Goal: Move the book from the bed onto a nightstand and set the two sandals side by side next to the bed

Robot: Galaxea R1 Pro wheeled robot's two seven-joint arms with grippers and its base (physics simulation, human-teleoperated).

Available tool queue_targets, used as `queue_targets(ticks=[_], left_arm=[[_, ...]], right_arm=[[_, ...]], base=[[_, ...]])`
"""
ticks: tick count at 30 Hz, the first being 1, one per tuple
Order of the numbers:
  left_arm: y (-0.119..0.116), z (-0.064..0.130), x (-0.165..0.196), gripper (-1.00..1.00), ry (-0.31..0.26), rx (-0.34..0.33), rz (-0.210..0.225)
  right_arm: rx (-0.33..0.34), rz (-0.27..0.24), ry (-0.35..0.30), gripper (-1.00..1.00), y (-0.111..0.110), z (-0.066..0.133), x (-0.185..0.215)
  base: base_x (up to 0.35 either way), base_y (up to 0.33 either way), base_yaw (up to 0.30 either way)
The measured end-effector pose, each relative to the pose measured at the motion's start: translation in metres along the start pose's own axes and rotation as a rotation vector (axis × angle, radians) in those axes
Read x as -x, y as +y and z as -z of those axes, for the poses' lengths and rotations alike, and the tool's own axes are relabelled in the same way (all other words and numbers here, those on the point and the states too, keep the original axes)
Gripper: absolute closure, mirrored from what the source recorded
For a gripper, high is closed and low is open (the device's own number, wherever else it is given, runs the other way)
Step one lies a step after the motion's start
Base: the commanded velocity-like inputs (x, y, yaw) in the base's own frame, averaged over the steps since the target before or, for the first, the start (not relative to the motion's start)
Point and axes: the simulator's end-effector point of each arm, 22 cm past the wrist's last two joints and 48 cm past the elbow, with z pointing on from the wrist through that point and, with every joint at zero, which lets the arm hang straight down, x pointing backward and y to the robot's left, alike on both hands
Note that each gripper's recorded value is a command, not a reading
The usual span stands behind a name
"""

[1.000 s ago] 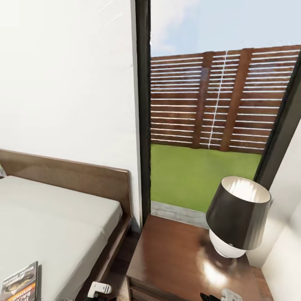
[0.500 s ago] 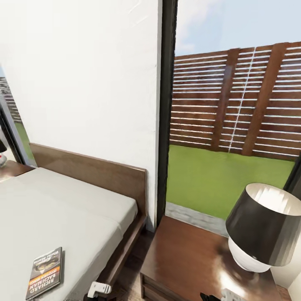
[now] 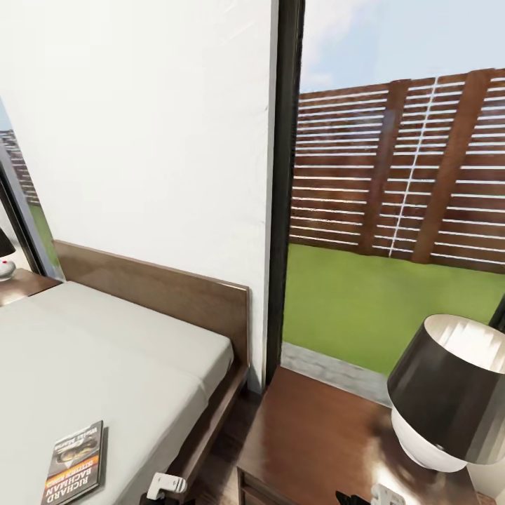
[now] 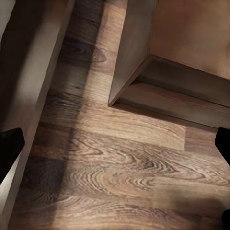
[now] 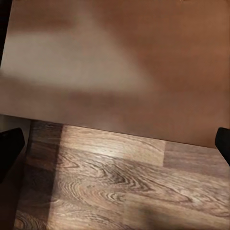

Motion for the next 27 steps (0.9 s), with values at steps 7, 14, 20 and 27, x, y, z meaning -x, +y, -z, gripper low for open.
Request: queue_targets(ticks=[7,14,20,27], left_arm=[[0.0,0.0,0.0,-1.0,0.0,0.0,0.0],[0.0001,0.0,0.0,-1.0,0.0,0.0,0.0],[0.0,0.0,0.0,-1.0,0.0,0.0,0.0],[0.0,0.0,0.0,-1.0,0.0,0.0,0.0]], right_arm=[[-0.001,-0.001,0.0,-1.0,-0.0001,0.0,0.0001],[0.0,0.0,0.0,-1.0,0.0001,0.0,0.0],[0.0,0.0,0.0,-1.0,0.0001,0.0,0.0],[0.0,0.0,0.0,-1.0,0.0,0.0,0.0]], base=[[0.001,0.0,0.069],[0.0,0.0,0.216],[0.0,0.0,0.039],[0.0,0.0,0.008]])
